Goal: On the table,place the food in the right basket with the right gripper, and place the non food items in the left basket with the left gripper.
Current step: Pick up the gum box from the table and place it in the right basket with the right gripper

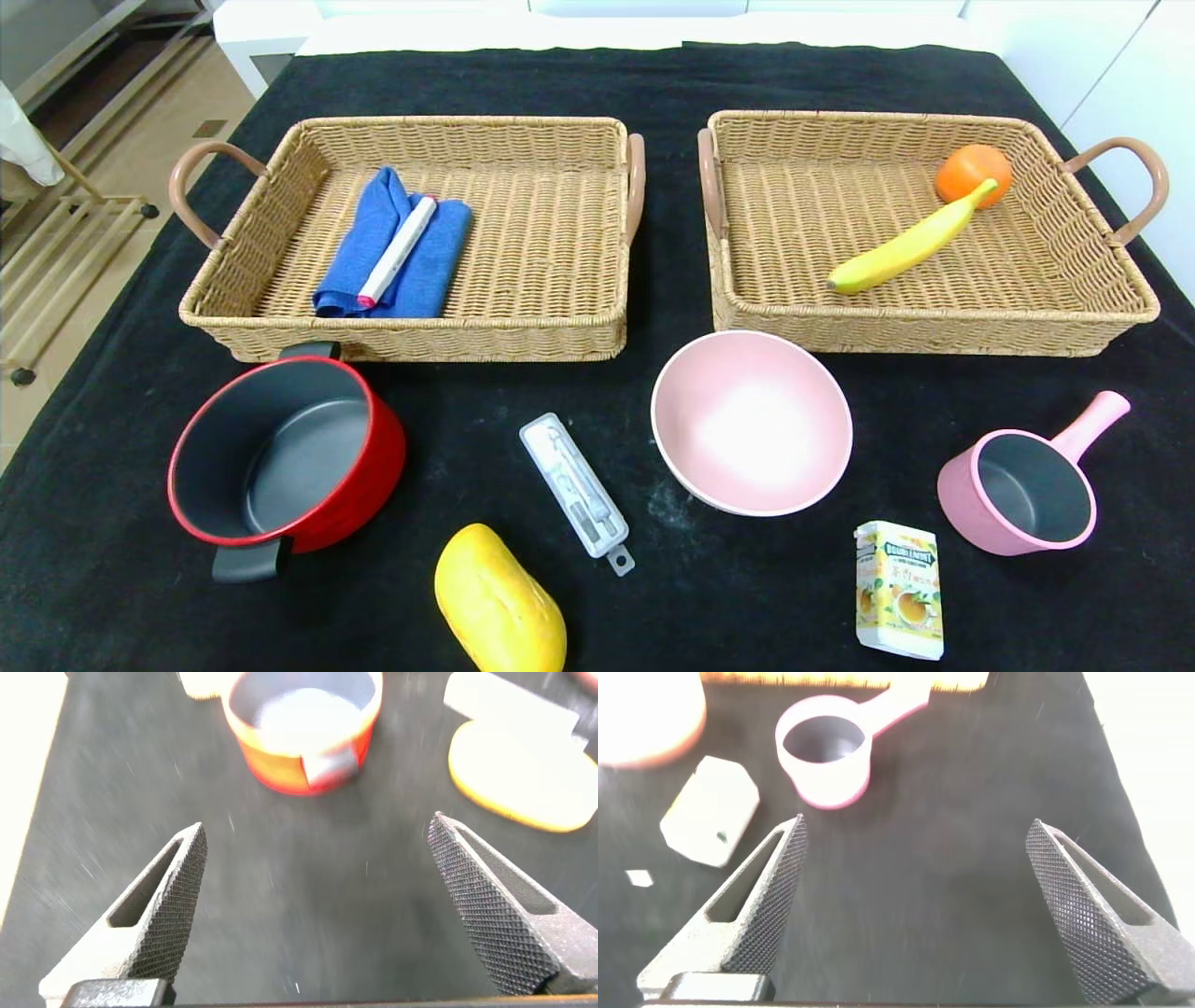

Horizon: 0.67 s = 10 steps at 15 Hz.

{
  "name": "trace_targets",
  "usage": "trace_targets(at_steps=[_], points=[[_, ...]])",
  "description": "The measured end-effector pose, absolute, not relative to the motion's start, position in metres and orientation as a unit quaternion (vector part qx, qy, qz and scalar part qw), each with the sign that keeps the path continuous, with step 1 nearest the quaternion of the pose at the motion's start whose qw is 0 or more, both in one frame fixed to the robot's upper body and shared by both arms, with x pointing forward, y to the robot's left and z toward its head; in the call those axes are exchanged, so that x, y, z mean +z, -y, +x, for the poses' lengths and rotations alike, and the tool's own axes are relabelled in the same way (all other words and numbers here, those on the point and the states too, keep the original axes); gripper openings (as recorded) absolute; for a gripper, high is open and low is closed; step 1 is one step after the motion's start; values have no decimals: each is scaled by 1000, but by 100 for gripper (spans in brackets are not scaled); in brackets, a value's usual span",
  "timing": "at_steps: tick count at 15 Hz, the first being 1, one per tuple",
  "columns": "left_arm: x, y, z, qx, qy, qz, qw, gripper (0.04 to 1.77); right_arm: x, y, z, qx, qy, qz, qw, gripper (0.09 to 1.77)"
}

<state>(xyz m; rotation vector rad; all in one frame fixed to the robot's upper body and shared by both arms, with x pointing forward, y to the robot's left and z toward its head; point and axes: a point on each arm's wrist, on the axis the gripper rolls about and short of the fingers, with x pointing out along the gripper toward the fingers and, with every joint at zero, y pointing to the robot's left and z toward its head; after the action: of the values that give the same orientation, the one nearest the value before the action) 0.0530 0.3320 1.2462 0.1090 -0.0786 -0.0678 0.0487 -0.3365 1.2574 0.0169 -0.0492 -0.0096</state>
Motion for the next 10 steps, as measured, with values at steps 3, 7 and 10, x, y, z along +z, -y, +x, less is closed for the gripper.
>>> trace_targets(at_steps=[3,7,10], points=[[1294,-333,52,-39,59,58,996,172,1298,336,55,-7,23,4,1000,171],[1339,-333,68,-48,51,60,996,172,1344,336,81,-1,-2,-3,1000,171],[1361,-331,88,-70,32,60,995,172,1367,336,108,11,-31,-3,999,171]])
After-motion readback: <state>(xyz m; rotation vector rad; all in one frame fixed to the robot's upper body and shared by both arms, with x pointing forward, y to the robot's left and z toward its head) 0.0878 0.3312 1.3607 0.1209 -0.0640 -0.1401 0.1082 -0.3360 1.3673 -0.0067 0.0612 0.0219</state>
